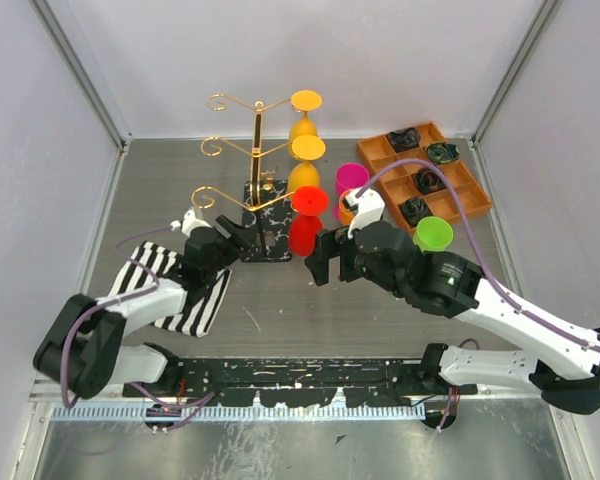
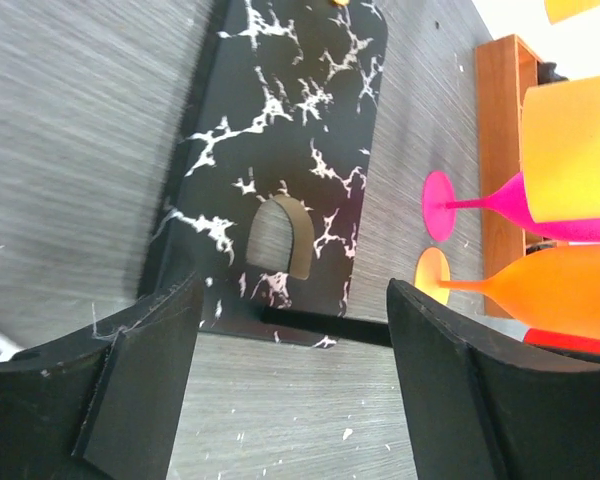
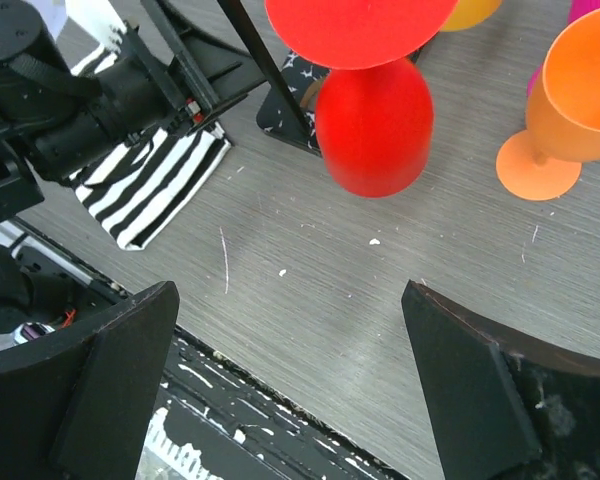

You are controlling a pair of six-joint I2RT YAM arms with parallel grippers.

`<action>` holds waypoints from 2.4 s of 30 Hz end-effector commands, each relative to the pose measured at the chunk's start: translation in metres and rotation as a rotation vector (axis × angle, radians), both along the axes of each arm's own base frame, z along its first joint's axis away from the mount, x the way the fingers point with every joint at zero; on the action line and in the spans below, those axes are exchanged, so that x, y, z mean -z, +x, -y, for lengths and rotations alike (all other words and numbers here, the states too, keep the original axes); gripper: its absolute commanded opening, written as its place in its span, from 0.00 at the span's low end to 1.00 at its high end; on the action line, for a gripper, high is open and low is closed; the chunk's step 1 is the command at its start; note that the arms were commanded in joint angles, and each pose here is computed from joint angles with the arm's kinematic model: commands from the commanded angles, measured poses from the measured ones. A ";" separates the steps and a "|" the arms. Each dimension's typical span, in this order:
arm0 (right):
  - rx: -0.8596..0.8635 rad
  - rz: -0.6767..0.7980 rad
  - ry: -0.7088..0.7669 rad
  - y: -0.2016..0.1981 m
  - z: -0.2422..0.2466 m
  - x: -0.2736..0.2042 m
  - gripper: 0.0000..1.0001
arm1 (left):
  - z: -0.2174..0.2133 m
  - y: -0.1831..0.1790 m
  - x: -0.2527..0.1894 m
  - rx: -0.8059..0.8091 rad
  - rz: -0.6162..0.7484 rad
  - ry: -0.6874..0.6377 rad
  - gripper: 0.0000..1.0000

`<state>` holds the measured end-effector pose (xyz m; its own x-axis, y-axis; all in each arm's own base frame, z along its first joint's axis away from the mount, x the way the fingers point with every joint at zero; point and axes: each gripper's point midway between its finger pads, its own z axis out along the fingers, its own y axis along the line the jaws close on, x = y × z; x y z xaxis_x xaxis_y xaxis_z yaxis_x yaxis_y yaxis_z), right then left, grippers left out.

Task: Place the wine glass upside down on the wine glass rack
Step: Adjust the wine rack at the center of the board.

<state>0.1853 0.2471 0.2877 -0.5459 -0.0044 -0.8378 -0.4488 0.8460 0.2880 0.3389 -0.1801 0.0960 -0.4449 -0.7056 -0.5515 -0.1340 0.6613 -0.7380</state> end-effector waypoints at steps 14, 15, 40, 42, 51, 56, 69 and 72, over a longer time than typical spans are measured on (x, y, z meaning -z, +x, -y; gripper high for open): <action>0.147 0.171 0.028 0.073 -0.056 -0.122 0.97 | -0.094 -0.090 -0.034 -0.182 -0.208 0.254 0.94; 0.149 0.161 0.013 0.083 -0.069 -0.116 0.96 | -0.094 -0.097 -0.032 -0.169 -0.222 0.248 0.95; 0.282 0.104 -0.133 0.202 -0.136 -0.038 0.60 | -0.107 -0.146 -0.055 -0.074 -0.199 0.258 0.97; 0.277 0.101 -0.137 0.204 -0.138 -0.034 0.60 | -0.108 -0.147 -0.056 -0.076 -0.186 0.253 0.97; 0.235 0.112 -0.186 0.208 -0.144 -0.023 0.40 | -0.112 -0.152 -0.058 -0.079 -0.168 0.253 0.97; 0.185 0.131 -0.202 0.208 -0.149 -0.024 0.28 | -0.112 -0.152 -0.059 -0.080 -0.170 0.254 0.97; 0.032 0.187 -0.297 0.231 -0.143 -0.016 0.09 | -0.113 -0.158 -0.055 -0.066 -0.197 0.264 0.96; -0.023 0.214 -0.326 0.235 -0.145 -0.015 0.08 | -0.113 -0.159 -0.055 -0.068 -0.199 0.264 0.96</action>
